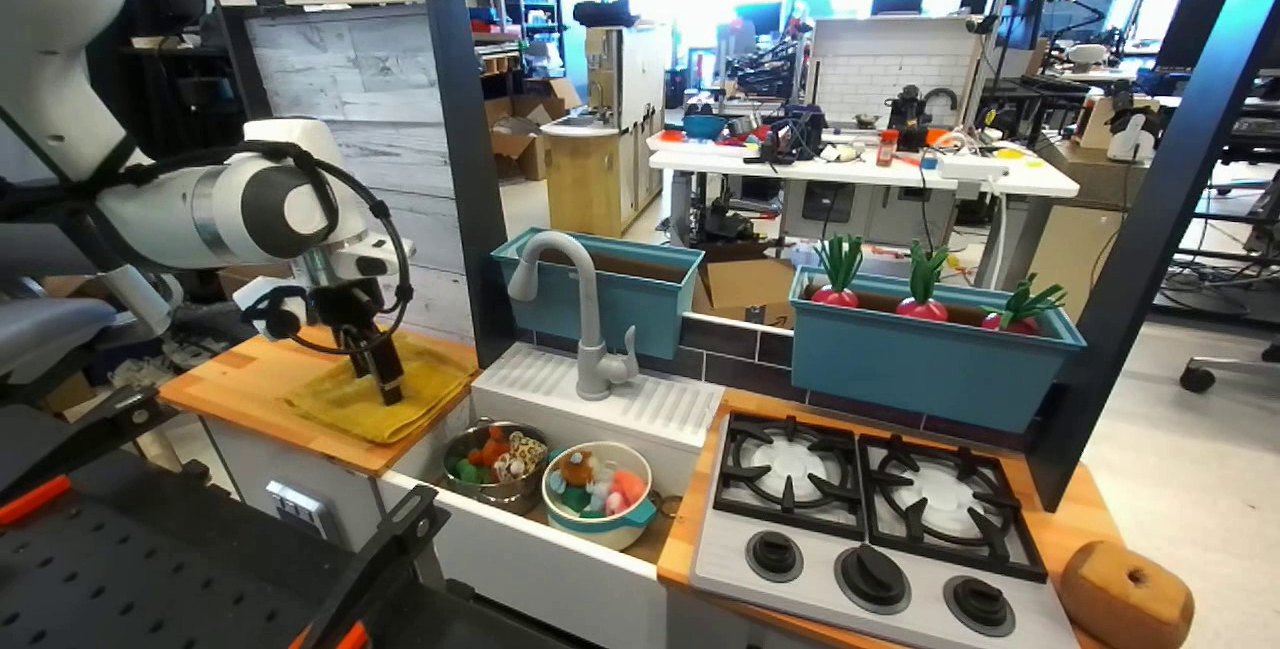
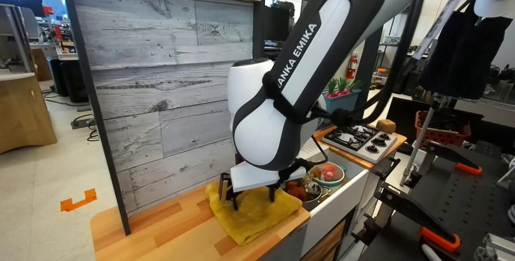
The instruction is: Pick up all the plush toys from the counter and the stove, then wipe the counter
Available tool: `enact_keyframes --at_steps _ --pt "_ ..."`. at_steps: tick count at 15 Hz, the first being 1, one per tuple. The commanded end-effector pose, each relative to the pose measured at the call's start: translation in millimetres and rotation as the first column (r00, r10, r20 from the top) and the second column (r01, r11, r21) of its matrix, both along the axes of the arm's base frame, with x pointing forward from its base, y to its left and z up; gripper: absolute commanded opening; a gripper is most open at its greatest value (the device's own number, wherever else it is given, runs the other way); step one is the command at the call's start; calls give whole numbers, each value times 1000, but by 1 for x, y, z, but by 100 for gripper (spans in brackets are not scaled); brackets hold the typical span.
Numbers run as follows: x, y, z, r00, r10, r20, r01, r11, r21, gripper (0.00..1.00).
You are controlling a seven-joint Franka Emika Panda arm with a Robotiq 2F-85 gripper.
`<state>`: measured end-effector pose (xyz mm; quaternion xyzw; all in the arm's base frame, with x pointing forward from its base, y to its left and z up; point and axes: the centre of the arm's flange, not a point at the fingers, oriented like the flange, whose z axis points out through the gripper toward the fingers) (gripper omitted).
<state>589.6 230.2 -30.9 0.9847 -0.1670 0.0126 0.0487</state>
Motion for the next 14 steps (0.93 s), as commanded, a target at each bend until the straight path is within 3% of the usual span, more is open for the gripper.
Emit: enact_keyframes --at_steps 1,5,7,8,11,14 --pt "1 59 -20 997 77 23 -78 996 39 100" --pt "-21 157 -31 985 174 -8 -170 970 171 100" --pt "-26 169 -26 985 172 -18 -165 966 200 100" --pt "-24 166 -23 988 156 -14 -149 966 209 100" --pt "-16 109 -7 999 36 -11 -33 980 196 100" --pt "-14 37 -3 998 -46 -30 49 996 74 100"
